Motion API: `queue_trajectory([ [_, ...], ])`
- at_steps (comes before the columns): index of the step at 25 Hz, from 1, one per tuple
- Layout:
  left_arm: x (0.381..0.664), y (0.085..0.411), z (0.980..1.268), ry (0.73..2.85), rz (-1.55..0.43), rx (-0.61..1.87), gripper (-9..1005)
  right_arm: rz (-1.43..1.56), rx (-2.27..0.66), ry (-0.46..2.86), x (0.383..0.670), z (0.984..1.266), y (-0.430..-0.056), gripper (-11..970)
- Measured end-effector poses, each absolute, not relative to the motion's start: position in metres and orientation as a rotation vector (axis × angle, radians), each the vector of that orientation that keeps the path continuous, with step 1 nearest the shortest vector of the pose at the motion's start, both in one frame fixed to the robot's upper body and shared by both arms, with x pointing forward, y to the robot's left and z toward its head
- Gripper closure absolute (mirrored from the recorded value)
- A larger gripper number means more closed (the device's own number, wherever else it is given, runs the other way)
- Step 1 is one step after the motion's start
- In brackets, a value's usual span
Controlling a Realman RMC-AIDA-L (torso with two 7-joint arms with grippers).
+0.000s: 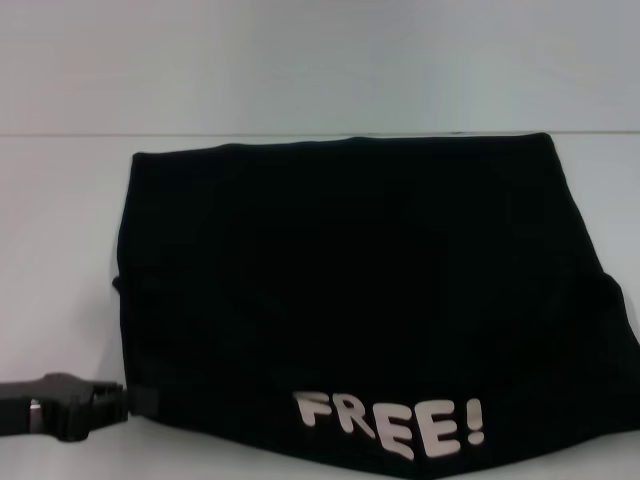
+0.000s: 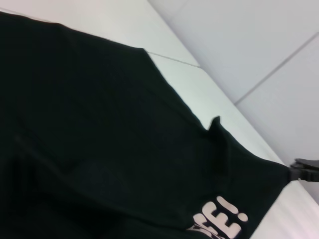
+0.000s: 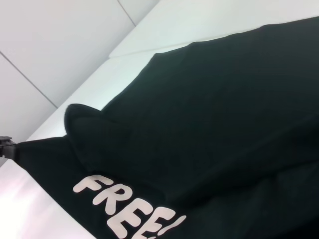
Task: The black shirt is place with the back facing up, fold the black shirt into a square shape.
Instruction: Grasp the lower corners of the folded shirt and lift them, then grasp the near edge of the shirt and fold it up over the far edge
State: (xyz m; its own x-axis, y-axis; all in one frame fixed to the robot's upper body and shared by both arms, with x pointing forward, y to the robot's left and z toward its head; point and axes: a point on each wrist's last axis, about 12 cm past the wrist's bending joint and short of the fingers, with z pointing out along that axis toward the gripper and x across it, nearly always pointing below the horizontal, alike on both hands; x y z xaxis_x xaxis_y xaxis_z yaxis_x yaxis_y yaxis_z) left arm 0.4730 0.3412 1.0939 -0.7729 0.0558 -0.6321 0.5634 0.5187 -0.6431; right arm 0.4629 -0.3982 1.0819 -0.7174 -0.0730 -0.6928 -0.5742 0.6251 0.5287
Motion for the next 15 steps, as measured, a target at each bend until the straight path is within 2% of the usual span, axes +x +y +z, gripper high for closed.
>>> queue_trajectory([
  [9, 0.455, 0.341, 1.088, 2.235, -1.277, 0.517, 981, 1.045, -0.501, 2.198, 0.438, 1.077, -0.404, 926],
  [15, 0.476, 0.340, 1.096, 2.224, -1.220, 0.546, 981, 1.032, -0.503, 2.154, 0.451, 1.081, -0.400, 926],
])
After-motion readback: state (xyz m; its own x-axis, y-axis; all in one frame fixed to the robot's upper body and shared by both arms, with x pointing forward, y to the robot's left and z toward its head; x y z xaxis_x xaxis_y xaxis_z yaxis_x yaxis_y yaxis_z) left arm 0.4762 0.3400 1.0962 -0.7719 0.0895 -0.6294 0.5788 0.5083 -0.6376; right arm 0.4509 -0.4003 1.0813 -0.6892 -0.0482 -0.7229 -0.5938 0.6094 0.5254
